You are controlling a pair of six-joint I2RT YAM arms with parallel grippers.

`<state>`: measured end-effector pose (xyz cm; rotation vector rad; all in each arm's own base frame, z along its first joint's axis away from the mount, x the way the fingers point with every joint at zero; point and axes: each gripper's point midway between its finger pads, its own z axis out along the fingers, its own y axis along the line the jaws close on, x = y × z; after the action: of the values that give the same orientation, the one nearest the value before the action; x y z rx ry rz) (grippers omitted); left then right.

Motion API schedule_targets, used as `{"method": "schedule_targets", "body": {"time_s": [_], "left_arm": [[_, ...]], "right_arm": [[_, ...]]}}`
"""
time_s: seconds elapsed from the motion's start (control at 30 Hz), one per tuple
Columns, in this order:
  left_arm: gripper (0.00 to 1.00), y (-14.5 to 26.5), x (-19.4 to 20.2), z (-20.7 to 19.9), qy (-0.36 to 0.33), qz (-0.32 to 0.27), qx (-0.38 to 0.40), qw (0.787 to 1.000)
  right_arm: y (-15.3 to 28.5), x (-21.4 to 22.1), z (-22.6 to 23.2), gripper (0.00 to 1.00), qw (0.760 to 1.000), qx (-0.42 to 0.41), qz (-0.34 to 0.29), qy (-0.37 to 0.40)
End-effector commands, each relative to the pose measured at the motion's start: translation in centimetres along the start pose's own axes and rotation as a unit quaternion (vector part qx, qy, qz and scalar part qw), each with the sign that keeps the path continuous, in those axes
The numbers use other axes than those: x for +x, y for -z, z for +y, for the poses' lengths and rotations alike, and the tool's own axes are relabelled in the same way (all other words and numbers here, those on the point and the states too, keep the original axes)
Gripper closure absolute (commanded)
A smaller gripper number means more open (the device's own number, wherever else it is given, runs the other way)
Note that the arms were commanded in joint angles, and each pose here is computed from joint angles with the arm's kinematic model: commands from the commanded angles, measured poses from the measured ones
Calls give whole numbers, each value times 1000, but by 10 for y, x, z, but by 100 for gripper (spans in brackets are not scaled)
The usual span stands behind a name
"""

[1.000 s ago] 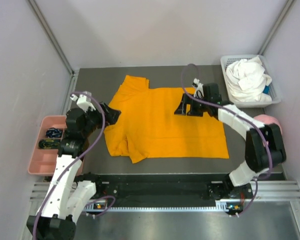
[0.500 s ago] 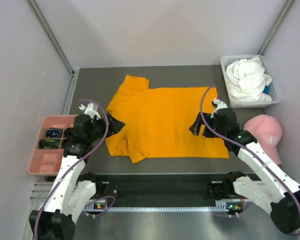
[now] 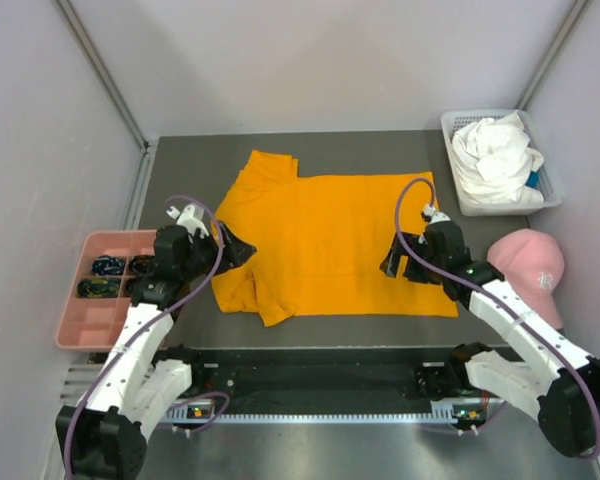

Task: Fold and stack the t-shirts
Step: Grap the side of the flattened tshirt closest away from the robot with both arms

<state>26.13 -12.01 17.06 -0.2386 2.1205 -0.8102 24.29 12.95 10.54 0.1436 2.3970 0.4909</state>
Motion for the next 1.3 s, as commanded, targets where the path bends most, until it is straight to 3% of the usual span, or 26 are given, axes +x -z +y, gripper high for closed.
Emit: {"method": "schedule_targets", "body": {"time_s": [0.0, 0.27, 0.3, 0.57, 0.87, 1.1, 1.27], "left_arm": [[20, -11, -15, -13, -14, -18, 26, 999], [24, -18, -22, -18, -15, -21, 25, 999], [24, -16, -26, -17, -18, -31, 17, 999], [18, 10, -69, -3, -43, -85, -73, 993], [17, 30, -103, 14, -48, -123, -108, 985], [17, 30, -91, 18, -36, -117, -102, 987], [18, 28, -85, 17, -28, -110, -94, 989]], "right_arm": [[-1, -10, 20, 9, 999, -34, -9, 15], [-5, 7, 94, 11, 991, -79, 16, 108], [-9, 24, 109, 11, 987, -90, 36, 129], [-37, 59, 174, 14, 982, -126, 51, 133], [-51, 79, 222, 18, 975, -148, 57, 157], [-57, 29, 245, 19, 967, -116, -7, 227], [-81, -35, 262, 20, 969, -113, -49, 213]]}}
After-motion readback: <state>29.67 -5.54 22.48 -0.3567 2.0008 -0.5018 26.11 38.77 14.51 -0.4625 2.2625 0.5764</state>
